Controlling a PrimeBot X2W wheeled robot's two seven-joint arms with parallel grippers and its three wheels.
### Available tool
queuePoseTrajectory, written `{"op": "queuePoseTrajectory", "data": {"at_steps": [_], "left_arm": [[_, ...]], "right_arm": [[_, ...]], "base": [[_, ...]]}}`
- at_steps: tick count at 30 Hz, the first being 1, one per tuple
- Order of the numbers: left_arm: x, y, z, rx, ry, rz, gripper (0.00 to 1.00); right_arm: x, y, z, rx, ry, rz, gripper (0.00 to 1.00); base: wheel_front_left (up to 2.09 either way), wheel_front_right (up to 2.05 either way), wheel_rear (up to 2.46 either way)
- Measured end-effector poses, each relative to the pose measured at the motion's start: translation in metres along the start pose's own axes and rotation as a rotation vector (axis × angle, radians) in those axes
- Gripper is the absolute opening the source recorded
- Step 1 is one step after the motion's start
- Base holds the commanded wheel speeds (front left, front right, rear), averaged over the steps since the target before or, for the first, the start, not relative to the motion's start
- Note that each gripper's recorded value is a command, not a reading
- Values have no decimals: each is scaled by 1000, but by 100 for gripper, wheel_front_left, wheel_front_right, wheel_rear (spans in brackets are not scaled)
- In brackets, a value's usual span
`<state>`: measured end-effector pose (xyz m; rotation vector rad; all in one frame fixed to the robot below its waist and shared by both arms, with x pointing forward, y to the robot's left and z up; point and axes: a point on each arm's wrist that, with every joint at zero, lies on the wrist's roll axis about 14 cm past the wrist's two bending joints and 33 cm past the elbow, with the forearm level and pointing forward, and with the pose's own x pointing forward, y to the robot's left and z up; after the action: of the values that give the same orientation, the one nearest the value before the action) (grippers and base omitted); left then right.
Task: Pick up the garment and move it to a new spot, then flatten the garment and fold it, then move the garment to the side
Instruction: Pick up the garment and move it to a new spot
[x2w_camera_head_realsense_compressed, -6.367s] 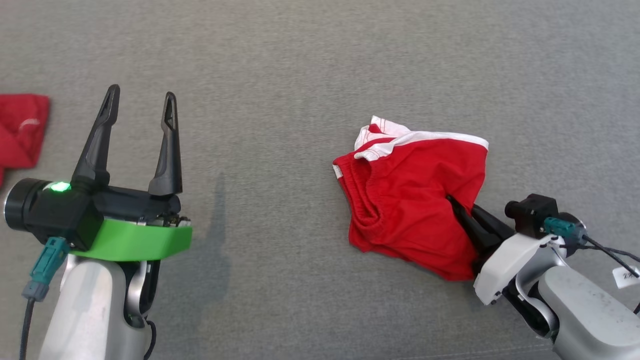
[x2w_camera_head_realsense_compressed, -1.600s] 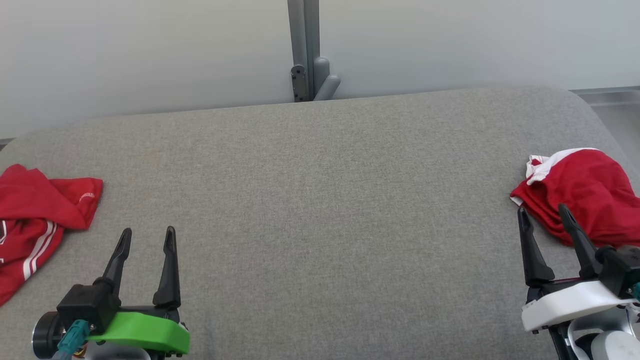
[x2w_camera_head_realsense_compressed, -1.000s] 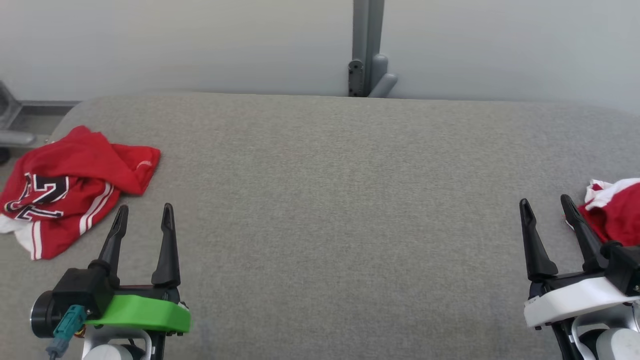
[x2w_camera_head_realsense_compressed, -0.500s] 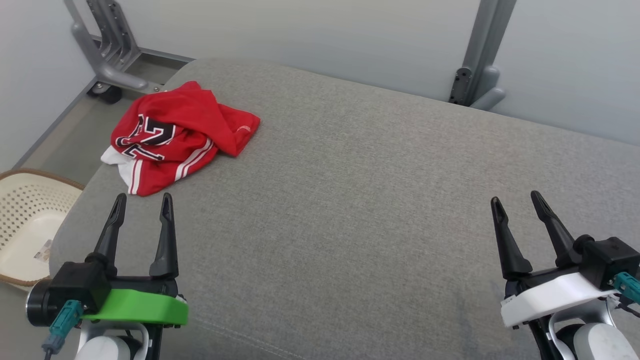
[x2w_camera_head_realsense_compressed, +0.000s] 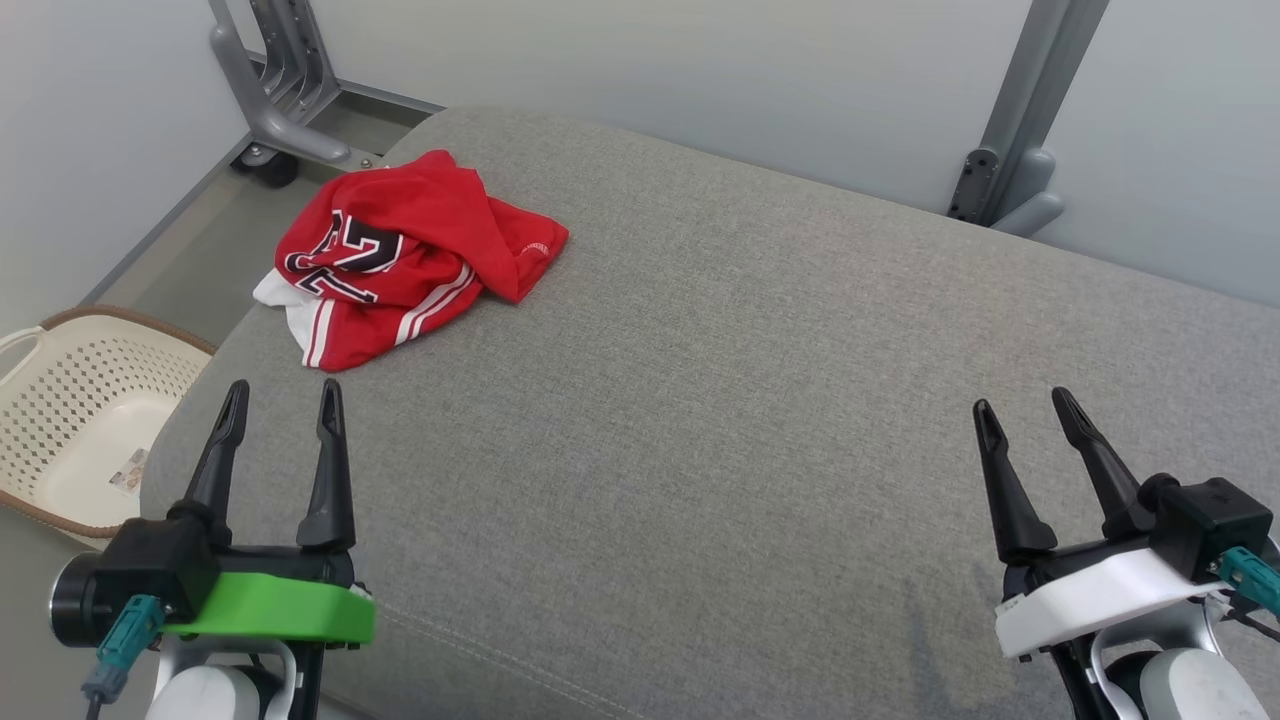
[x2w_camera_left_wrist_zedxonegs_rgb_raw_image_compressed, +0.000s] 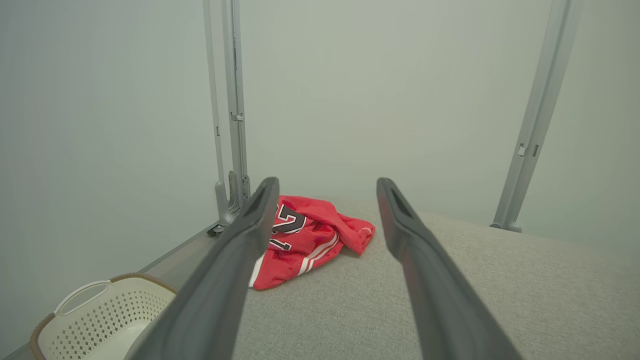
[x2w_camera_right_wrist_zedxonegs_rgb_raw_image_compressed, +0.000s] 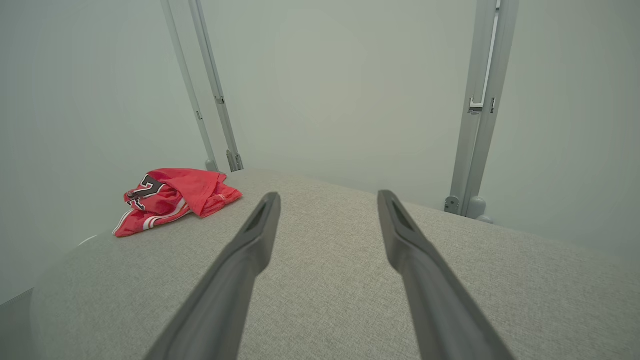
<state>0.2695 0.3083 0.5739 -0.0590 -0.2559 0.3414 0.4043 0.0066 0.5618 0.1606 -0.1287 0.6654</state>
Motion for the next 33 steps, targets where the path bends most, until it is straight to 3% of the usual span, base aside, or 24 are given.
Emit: {"op": "queuePoseTrajectory", "data": {"at_steps": [9, 14, 19, 25, 33], "left_arm": [[22, -13, 8, -17, -42, -20, 100], [67, -27, 25, -5, -112, -62, 100], [116, -36, 14, 5, -99, -84, 100], [169, -49, -74, 3, 130, -120, 100], [185, -50, -196, -7, 491, -101, 100]], "right_arm": [[8, -4, 2, 3, -10, 8, 100], [20, -16, 5, -10, -22, 10, 100], [34, -30, 4, -17, -34, 14, 100], [41, -65, -21, 9, -18, -45, 100], [27, -106, -60, 28, 48, -147, 100]], "base": [[0, 0, 0], [0, 0, 0], [0, 0, 0], [0, 0, 0], [0, 0, 0]]}}
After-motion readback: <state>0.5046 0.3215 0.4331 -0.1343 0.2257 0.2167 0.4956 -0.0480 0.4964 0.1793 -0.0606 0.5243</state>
